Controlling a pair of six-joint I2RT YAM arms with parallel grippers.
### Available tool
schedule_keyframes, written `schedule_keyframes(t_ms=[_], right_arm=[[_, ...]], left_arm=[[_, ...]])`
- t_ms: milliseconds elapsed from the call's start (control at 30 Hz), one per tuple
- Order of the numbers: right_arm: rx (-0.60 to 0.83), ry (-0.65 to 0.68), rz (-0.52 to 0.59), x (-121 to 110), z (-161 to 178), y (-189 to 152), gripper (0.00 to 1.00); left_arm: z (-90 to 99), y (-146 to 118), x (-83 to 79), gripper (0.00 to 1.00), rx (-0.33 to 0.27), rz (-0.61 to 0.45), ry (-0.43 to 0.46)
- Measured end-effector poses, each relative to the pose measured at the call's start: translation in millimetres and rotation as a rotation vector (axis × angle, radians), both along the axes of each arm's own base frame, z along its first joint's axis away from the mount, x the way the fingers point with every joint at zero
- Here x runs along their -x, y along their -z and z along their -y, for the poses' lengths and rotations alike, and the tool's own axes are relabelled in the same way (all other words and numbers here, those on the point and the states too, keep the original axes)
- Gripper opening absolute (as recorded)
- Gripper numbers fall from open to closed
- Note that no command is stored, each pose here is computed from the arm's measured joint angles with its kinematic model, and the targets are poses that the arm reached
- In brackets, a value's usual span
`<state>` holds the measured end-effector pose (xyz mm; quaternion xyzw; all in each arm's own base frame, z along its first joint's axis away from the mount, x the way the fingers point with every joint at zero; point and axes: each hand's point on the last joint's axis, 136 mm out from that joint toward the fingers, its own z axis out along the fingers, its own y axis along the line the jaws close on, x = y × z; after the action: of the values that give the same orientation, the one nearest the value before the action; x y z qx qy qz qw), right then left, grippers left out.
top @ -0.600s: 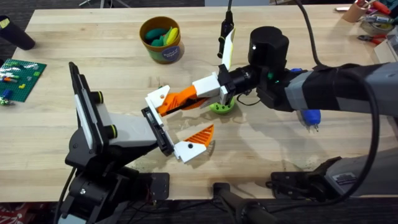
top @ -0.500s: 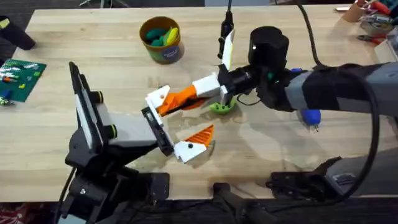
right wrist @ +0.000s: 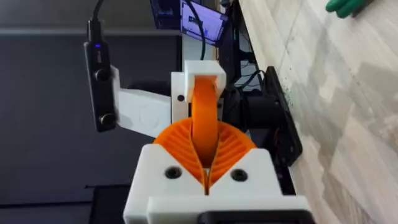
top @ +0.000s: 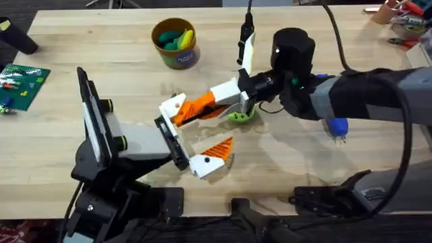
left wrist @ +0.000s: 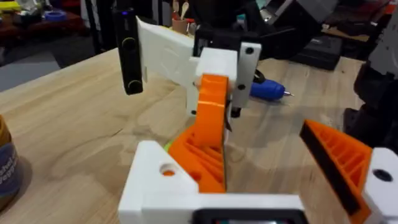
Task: Pick up the gripper from the table and insert it into the empty holder that is missing its gripper. Then pick up a screw, insert it into the mounting hole, and use the screwdriver to tighten it. Finally, clean up the table by picking up the vegetable and placing it into the bucket.
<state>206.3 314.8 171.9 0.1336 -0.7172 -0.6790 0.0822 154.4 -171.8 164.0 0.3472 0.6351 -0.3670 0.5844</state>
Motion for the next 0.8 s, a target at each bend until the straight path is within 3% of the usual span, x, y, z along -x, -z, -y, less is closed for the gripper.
schedule_keyframes(t_ms=[233,800], right_arm=[[0.003,0.03,-0.018,-10.1,8.1,-0.3,0.017],[0.007,0.038,-0.01,-10.4,2.0,-1.2,0.017]], left_arm=[[0.7,0.1,1.2,0.986,0.0,-0.001,0.008],[-0.9,0.2,-1.6,0.986,-0.001,0.0,-0.01]])
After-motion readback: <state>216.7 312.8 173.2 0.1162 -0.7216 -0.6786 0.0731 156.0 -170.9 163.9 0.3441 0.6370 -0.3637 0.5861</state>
